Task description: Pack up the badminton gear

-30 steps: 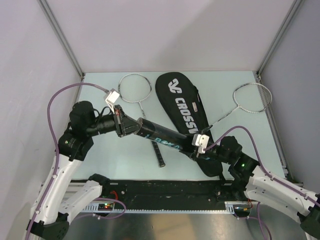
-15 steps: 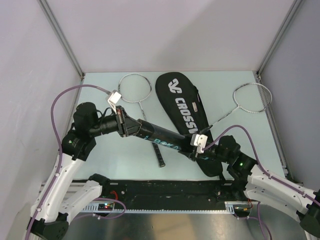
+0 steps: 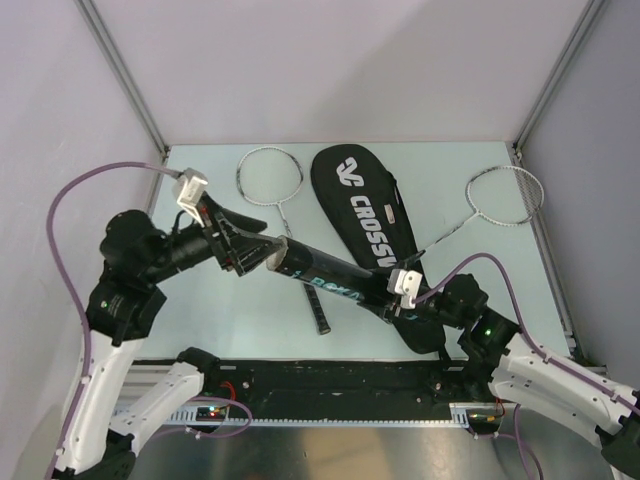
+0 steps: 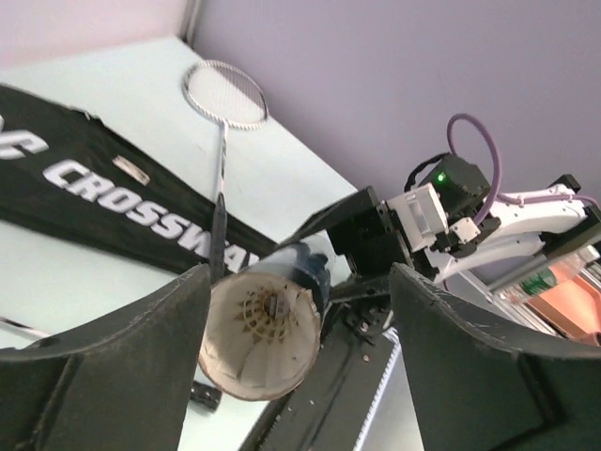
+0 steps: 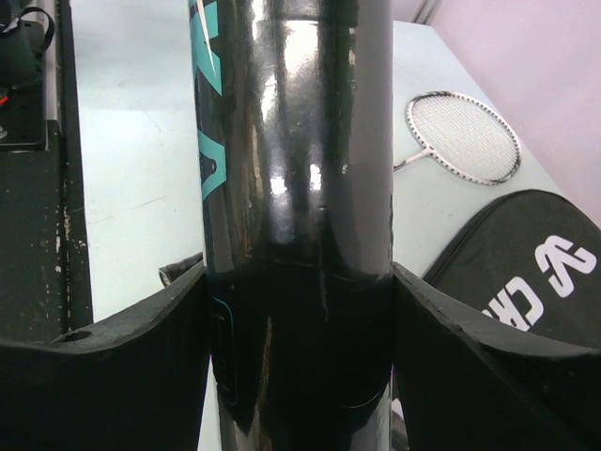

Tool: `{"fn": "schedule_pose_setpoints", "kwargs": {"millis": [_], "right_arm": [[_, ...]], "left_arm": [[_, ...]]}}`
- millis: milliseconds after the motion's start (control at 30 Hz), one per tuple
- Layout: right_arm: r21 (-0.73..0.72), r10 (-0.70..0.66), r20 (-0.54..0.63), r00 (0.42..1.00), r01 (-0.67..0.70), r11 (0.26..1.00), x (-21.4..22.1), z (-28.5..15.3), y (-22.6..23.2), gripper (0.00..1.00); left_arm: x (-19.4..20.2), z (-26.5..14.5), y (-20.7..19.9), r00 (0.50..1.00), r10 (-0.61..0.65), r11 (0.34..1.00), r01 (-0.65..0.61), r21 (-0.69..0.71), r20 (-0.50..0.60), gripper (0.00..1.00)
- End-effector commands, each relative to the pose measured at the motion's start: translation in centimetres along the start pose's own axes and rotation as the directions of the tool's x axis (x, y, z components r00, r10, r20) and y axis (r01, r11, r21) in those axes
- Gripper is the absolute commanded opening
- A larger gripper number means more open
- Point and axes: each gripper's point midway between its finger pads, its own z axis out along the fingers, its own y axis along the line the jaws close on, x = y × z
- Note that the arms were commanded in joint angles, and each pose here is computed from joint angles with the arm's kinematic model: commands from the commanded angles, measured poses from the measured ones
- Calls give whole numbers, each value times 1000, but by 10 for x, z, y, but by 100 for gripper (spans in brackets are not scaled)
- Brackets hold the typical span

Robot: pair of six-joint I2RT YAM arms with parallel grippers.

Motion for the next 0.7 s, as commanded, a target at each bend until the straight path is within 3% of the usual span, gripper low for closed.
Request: {"fn": "schedule_pose_setpoints", "kwargs": {"millis": [0,167,267,400,667], "right_arm": [[17,-30,90,996,28,999,-27,-2,-6,4],[68,56,99,994,-63,996,-31,-4,-16,5],[175,151,117,982,-170,970,-39,-8,-35,5],[359,254,138,957,-287,888,-40,-21,-67,7],[596,268,210,940,-340,727,-50,-67,-109,7]], "left_arm": [[-36,-11,-8,985,131,991,-125,-58,116,83],[-50,-22,-5,961,220,971,-200,-127,170,86],[-39,-21,13,958,245,959,-216,-185,149,85],[-4,-11,49,977,207,951,-188,-245,56,82],[81,25,112,977,96,925,-159,-345,-192,78]]}}
